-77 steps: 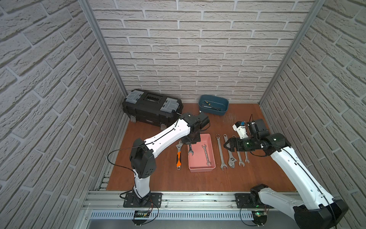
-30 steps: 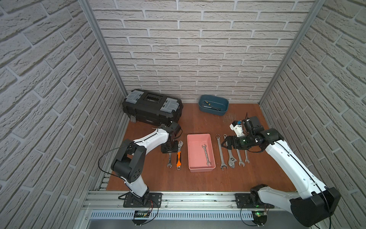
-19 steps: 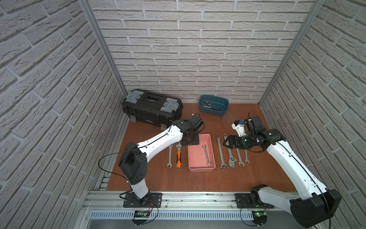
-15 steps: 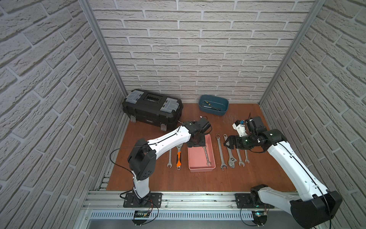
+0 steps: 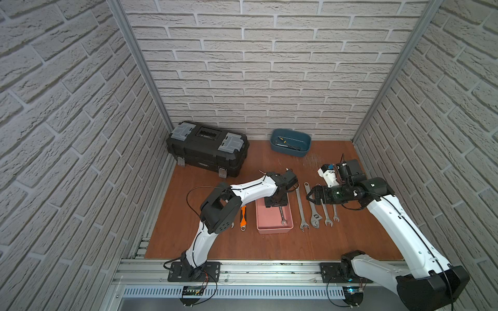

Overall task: Take out the wrench from the storage box
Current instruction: Pick up the wrench from the storage box.

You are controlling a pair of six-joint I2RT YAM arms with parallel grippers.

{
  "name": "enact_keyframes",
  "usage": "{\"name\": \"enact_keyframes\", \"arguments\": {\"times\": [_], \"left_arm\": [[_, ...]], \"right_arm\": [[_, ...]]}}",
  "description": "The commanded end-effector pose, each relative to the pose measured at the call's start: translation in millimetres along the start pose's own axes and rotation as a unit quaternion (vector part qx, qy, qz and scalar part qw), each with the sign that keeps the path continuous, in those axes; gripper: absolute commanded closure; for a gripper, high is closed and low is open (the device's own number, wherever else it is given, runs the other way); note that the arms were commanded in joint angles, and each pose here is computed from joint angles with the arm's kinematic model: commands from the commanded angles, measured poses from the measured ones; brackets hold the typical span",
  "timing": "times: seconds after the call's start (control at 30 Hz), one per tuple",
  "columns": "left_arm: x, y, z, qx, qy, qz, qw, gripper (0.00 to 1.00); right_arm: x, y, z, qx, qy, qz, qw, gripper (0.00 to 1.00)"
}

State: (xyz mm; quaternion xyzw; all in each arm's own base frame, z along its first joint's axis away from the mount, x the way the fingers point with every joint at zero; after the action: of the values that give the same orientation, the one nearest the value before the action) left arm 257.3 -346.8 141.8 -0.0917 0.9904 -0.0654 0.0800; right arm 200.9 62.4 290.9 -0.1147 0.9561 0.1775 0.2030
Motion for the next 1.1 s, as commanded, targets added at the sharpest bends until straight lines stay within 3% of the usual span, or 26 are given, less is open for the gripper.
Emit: {"name": "enact_keyframes", "arguments": {"times": [0.0,0.57,0.9,1.07], "left_arm": [[4.7,-2.9,7.8,-0.019,-0.004,-0.004,1.000,0.46],[14.3,16.0,39.3,-0.109,0.002,0.018,0.994,0.56],[2.3,37.6,27.3,-0.160,-0.007,0.055,0.986,0.62],[-9.2,30.1,1.0,-0.095,-0.034,0.044,0.994,0.61]], "right_arm": [[5.5,-1.4,-1.9,0.003,-0.001,-0.009,1.000,0.11],[4.0,0.1,-3.7,-0.002,-0.004,-0.009,1.000,0.11],[0.9,1.0,-4.4,-0.007,-0.006,-0.008,1.000,0.10],[1.6,1.0,-5.2,-0.006,-0.007,-0.005,1.000,0.11]]}}
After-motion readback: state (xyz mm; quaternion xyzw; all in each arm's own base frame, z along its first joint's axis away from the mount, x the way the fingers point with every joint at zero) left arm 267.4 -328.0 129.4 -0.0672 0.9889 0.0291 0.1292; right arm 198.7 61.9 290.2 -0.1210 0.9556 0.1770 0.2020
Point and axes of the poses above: each gripper's point midway between its finger pads, its own z axis out along the fingers, its own y axis along the line the jaws close on, x = y × z, the point moved 10 cm from there along -z, back along the fingers, and after that the axes turned 9 degrees about -z, right-handed, at the moved point
